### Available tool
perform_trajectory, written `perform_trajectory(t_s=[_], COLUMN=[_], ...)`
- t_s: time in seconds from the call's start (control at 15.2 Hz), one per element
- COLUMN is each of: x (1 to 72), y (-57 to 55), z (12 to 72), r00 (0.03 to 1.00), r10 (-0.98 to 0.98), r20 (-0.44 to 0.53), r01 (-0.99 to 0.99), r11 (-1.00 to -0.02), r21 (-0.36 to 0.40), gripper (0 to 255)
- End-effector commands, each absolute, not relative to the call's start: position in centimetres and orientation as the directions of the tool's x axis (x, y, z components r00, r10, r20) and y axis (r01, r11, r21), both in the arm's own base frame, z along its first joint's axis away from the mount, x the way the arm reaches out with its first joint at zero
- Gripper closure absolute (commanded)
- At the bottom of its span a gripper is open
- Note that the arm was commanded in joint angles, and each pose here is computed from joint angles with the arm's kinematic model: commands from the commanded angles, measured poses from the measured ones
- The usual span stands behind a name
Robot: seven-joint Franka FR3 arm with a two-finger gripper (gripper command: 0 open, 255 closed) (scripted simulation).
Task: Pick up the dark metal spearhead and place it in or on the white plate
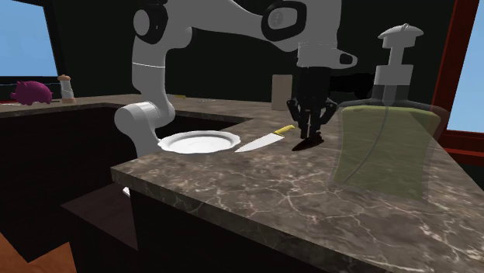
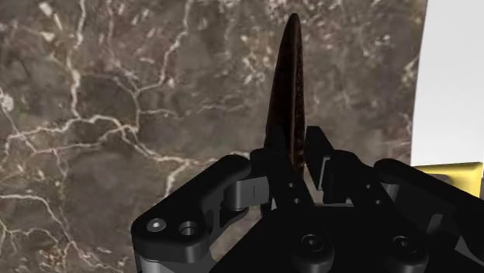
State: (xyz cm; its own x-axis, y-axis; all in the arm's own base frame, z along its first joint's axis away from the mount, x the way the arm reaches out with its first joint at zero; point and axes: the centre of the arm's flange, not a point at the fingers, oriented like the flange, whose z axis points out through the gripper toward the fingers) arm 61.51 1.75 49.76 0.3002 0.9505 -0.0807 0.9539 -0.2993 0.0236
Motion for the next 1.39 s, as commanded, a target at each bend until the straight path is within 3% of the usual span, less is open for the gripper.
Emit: perform_trajectory(t_s=[0.0,0.4,1.32], x=[61.5,61.5,61.5], y=[1.8,1.8,1.8], z=[49.8,49.8,57.2], r00=[0.3,0.3,0.3], r10=[0.95,0.95,0.95], r20=[-0.081,-0.081,-0.081], r01=[0.954,0.954,0.954], r11=[-0.299,-0.299,-0.299], r21=[0.024,0.024,0.024], gripper=[255,255,255])
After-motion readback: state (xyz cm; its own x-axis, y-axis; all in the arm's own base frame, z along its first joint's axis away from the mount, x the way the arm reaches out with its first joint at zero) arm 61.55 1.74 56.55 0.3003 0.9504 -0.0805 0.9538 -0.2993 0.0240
